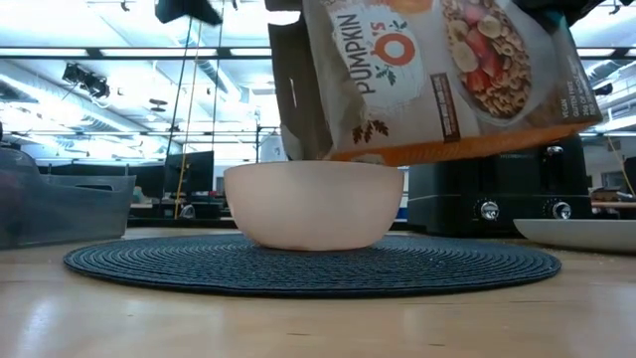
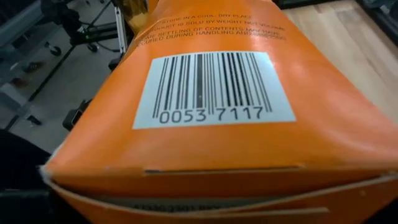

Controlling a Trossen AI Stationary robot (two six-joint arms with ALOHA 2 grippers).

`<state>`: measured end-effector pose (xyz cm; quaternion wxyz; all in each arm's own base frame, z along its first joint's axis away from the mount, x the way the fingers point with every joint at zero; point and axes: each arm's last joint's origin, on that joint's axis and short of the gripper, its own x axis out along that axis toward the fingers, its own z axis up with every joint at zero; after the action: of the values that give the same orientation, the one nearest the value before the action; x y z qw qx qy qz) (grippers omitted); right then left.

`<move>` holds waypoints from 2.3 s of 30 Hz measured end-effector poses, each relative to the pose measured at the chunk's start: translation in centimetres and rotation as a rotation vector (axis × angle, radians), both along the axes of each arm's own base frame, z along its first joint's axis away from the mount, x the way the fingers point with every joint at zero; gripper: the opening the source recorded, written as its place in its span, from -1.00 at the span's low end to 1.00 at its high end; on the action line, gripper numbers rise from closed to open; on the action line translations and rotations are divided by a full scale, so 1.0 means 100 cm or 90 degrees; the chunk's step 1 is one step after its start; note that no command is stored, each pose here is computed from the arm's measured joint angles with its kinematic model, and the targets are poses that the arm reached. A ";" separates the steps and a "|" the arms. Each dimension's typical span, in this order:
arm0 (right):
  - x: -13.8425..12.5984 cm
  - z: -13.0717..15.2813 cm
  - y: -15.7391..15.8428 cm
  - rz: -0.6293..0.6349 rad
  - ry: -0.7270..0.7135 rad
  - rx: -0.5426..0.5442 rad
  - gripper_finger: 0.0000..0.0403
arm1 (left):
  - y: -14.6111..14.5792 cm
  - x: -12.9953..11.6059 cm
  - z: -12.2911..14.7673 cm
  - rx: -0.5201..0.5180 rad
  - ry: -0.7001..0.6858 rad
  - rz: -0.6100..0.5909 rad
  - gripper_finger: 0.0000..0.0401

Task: Arrange a breakfast setting
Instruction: Pour the cereal from the orange cereal box into the orange bowl

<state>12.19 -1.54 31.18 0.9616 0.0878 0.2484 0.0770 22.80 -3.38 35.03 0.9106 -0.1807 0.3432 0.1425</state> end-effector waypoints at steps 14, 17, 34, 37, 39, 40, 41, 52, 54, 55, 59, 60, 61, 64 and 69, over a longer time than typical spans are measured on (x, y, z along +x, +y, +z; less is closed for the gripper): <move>0.011 0.013 0.001 0.013 0.032 -0.023 0.44 | -0.006 0.012 -0.056 -0.036 -0.028 0.023 0.21; 0.012 0.014 0.001 0.012 0.038 -0.021 0.44 | -0.006 0.012 -0.060 -0.037 -0.029 0.022 0.21; 0.021 0.022 0.000 0.028 0.063 -0.044 0.44 | -0.005 0.011 -0.065 -0.046 -0.021 0.034 0.21; 0.020 0.022 0.000 0.030 0.066 -0.042 0.44 | -0.005 0.011 -0.065 -0.046 -0.020 0.035 0.21; 0.020 0.024 0.000 0.033 0.063 -0.041 0.44 | -0.005 0.011 -0.065 -0.046 -0.020 0.035 0.21; 0.020 0.026 0.000 0.036 0.057 -0.039 0.44 | -0.005 0.011 -0.065 -0.046 -0.020 0.035 0.21; 0.019 0.028 0.001 0.039 0.051 -0.039 0.44 | -0.005 0.011 -0.065 -0.046 -0.021 0.035 0.21; 0.019 0.036 0.001 0.050 0.054 -0.054 0.44 | -0.005 0.011 -0.065 -0.061 -0.024 0.048 0.21; 0.020 0.036 0.001 0.050 0.054 -0.054 0.44 | -0.005 0.011 -0.065 -0.064 -0.025 0.050 0.21; 0.020 0.036 0.000 0.050 0.051 -0.055 0.44 | -0.005 0.011 -0.065 -0.066 -0.025 0.053 0.21; 0.020 0.036 0.001 0.053 0.054 -0.053 0.44 | -0.005 0.011 -0.065 -0.069 -0.025 0.055 0.21; 0.020 0.036 0.001 0.053 0.054 -0.053 0.44 | -0.005 0.011 -0.065 -0.069 -0.025 0.056 0.21; 0.020 0.036 0.001 0.054 0.052 -0.052 0.44 | -0.005 0.011 -0.065 -0.070 -0.026 0.057 0.21; 0.018 0.037 0.001 0.053 0.046 -0.051 0.44 | -0.005 0.011 -0.065 -0.071 -0.026 0.057 0.21; 0.015 0.050 0.002 0.058 0.020 -0.066 0.44 | -0.005 0.011 -0.065 -0.071 -0.026 0.057 0.21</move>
<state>13.72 -1.38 36.16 0.9564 0.0276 0.2708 0.1059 23.95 -3.89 28.56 0.8986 -0.2491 0.3239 0.1600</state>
